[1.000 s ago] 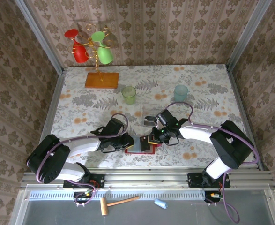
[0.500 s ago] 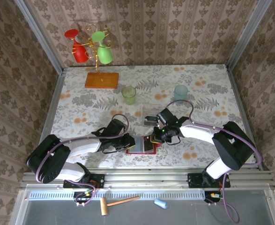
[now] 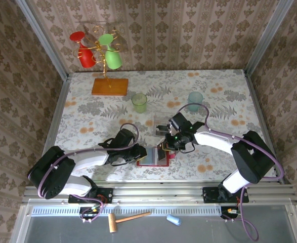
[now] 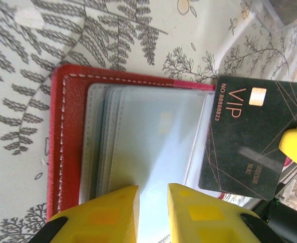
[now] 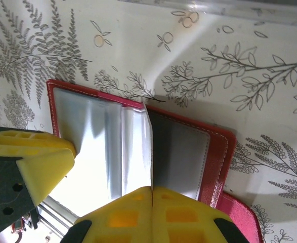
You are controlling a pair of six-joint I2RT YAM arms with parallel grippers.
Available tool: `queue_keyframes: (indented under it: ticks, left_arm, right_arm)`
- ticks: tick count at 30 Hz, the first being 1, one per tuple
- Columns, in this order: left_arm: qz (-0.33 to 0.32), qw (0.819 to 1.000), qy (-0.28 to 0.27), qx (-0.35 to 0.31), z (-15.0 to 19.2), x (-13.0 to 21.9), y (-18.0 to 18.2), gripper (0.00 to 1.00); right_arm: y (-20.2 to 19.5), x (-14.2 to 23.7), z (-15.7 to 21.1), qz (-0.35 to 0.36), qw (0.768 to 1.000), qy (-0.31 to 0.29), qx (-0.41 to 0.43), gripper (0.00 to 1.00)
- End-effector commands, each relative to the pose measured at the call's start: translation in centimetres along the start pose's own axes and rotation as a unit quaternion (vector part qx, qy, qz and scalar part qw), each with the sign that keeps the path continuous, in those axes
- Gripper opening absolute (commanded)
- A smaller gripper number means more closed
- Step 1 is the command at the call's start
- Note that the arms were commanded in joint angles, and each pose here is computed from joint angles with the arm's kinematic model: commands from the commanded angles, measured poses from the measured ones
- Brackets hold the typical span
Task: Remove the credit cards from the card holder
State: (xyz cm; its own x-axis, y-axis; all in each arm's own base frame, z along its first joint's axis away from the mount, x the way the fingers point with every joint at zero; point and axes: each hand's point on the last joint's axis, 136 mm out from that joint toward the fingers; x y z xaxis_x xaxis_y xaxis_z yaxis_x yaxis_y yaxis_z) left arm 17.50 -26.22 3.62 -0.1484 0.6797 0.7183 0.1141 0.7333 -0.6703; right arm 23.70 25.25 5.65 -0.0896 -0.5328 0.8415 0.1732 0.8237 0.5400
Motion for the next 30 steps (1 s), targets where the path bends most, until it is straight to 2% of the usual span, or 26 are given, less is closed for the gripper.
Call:
queue_keyframes:
  ticks: [1,8,14,18,22,30]
  left_arm:
    - [-0.002,1.0,-0.018,0.002,-1.1,0.9,0.0,0.23]
    - [0.004,0.999,-0.048,-0.004,-3.3,3.0,0.4,0.24]
    - [-0.002,0.998,-0.062,0.004,-4.2,4.3,1.8,0.25]
    - [0.0,0.997,-0.071,0.006,-5.0,4.5,2.0,0.25]
    - [0.001,0.997,-0.072,0.005,-5.3,4.4,1.9,0.27]
    - [0.0,0.997,-0.075,0.009,-5.6,4.4,1.9,0.27]
  right_arm:
    - [0.4,1.3,-0.1,0.01,1.0,0.0,0.029,0.0]
    - [1.2,4.2,-0.5,0.035,0.992,-0.018,0.116,0.0]
    - [1.3,6.7,-1.5,0.081,0.968,-0.036,0.234,0.0]
    - [1.7,7.6,-1.8,0.098,0.936,-0.024,0.337,0.0]
    - [1.9,8.3,-2.1,0.115,0.886,-0.003,0.45,0.0]
    - [2.1,8.6,-3.3,0.144,0.797,0.059,0.584,0.0]
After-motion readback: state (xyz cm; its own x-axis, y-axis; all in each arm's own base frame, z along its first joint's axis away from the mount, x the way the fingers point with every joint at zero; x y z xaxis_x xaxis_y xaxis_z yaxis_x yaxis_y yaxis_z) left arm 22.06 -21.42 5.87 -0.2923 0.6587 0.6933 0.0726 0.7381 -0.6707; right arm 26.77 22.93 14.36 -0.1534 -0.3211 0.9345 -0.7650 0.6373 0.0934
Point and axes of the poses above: each hand's point on the last joint's axis, 136 mm out from that joint toward the fingers, its own x axis back along the fingers, its own y axis along the line the jaws close on, z = x × y, and after that the axes turned 12 degrees about -x, right-handed
